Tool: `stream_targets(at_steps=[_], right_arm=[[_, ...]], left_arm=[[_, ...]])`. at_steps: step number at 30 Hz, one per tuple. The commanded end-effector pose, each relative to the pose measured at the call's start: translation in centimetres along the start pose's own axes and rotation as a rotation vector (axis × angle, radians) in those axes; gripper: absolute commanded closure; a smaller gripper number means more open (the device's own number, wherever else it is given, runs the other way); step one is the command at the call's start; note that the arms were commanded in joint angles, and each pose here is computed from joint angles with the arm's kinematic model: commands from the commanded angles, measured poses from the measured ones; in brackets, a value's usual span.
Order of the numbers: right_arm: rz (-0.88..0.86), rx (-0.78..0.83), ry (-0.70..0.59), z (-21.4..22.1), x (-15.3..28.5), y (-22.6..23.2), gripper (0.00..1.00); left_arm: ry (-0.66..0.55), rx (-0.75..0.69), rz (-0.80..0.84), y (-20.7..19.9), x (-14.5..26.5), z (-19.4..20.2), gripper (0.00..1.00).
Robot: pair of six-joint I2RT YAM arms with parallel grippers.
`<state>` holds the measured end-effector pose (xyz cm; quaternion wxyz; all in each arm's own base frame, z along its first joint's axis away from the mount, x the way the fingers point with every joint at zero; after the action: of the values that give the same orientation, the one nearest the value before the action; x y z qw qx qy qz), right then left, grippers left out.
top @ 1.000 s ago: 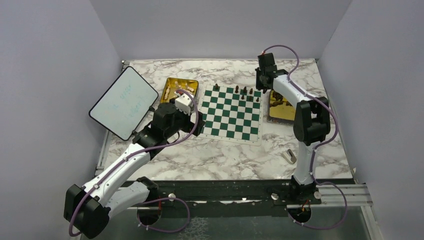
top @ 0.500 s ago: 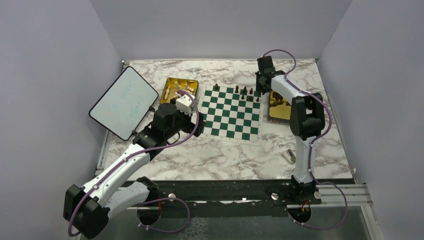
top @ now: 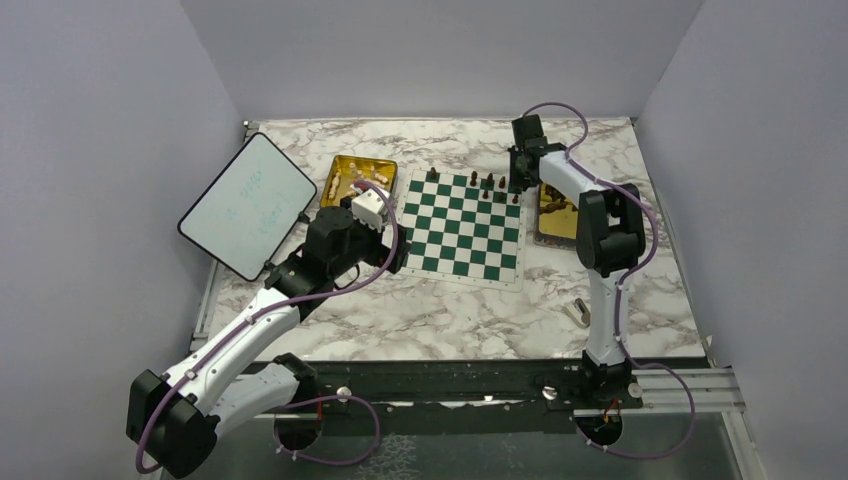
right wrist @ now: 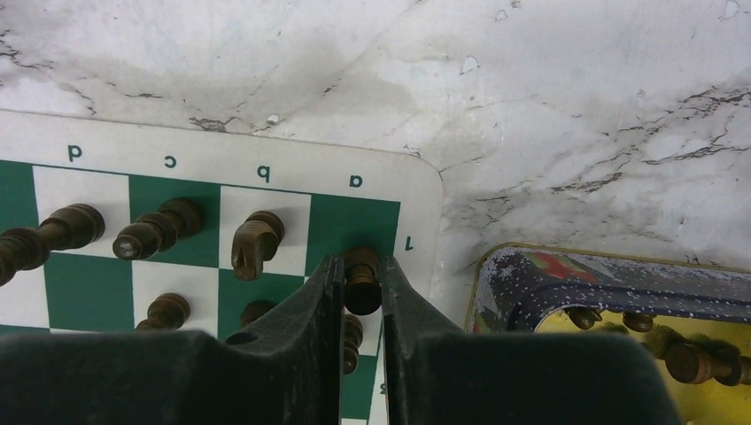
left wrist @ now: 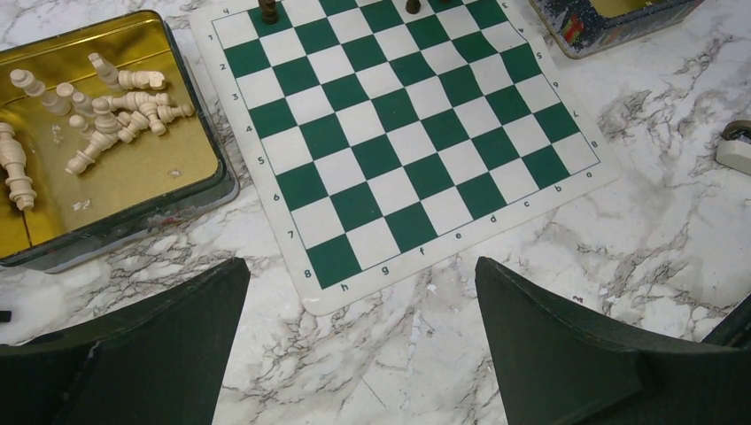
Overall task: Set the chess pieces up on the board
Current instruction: Place the chess piece on the chessboard.
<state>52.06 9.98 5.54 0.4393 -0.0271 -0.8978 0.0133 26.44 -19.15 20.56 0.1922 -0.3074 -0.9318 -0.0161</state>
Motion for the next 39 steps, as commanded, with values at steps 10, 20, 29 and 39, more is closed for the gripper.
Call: stream_targets(at_steps=[10,20,29,39], right_arm=[[-0.006,-0.012,-0.039,-1.3,-0.9,0.3,0.83],[0.003,-0.001,-0.034,-1.3,-1.5,0.2,0.82],[0.01,0.006,-0.024,-1.0,-1.7,0.1,0.74],[-0.008,-0.002,-0.047,-2.0,-0.5,0.3,0.65]], left_arm=[[-0.031,-0.012,-0.002,-0.1,0.2,-0.6,0.01],[-0.028,-0.014,0.004,-0.1,0.1,-0.4,0.01],[-0.027,-0.015,0.006,-0.2,0.1,-0.4,0.01],[-0.024,-0.016,0.007,-0.2,0.1,-0.3,0.01]])
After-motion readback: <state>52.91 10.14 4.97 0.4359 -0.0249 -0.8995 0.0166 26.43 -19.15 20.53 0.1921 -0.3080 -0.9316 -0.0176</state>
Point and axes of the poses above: each gripper's point midway between its finger pads, its own x axis back along the fingers, its own y axis along the line the jaws close on, z = x × y, the point moved 1 cm from there along x, back along the fingers
